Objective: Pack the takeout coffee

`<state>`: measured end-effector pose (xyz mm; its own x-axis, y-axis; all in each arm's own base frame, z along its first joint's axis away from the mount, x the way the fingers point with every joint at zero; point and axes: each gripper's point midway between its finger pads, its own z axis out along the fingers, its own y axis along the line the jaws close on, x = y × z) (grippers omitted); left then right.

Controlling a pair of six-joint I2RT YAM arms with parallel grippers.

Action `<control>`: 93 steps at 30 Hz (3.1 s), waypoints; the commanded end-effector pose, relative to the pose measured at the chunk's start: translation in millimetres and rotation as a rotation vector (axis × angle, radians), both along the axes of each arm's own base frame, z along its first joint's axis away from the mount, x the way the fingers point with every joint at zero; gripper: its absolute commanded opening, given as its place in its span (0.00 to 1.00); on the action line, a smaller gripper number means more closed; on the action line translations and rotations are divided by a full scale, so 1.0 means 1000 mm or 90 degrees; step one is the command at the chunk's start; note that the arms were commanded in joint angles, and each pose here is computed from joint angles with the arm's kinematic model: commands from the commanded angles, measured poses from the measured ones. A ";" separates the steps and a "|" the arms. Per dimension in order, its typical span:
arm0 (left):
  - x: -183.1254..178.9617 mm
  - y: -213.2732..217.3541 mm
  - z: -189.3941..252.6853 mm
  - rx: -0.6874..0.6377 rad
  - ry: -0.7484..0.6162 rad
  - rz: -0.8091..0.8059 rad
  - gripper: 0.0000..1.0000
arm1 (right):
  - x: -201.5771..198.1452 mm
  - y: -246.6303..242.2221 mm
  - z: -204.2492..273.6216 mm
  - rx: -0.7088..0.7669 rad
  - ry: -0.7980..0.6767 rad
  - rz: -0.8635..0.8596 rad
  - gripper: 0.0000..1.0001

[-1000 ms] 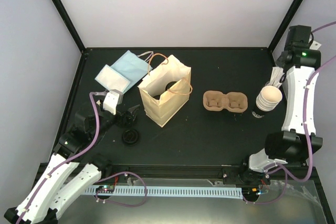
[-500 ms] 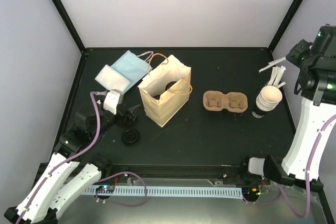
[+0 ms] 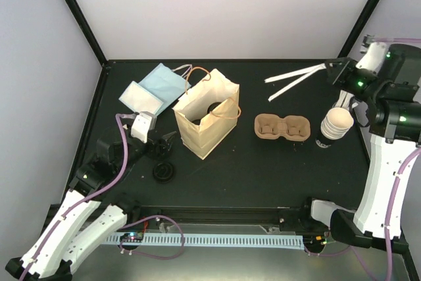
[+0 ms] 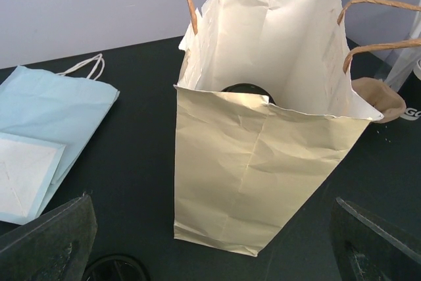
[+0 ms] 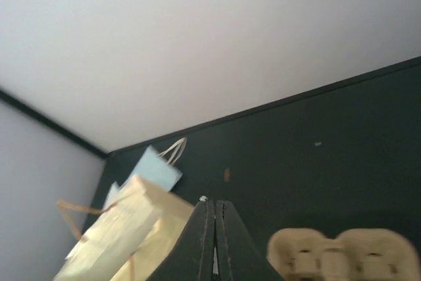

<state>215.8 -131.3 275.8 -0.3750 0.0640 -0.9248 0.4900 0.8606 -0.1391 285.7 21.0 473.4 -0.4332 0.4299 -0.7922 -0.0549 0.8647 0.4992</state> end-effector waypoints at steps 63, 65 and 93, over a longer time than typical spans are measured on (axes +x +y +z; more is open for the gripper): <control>-0.002 0.007 0.020 0.001 -0.078 0.009 0.99 | 0.056 0.226 -0.026 -0.052 -0.281 0.755 0.01; -0.002 0.007 0.020 0.001 -0.078 0.008 0.99 | 0.054 0.224 -0.030 -0.053 -0.277 0.758 0.01; 0.001 0.006 0.015 0.008 -0.066 0.009 0.99 | 0.061 0.245 -0.038 -0.195 -0.170 0.634 0.90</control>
<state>213.0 -126.0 285.0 -0.3044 0.0703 -0.9499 0.4945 0.8640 -0.0945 343.7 281.5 405.6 -0.3078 -0.2908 -0.9059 -0.9214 0.3284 0.2076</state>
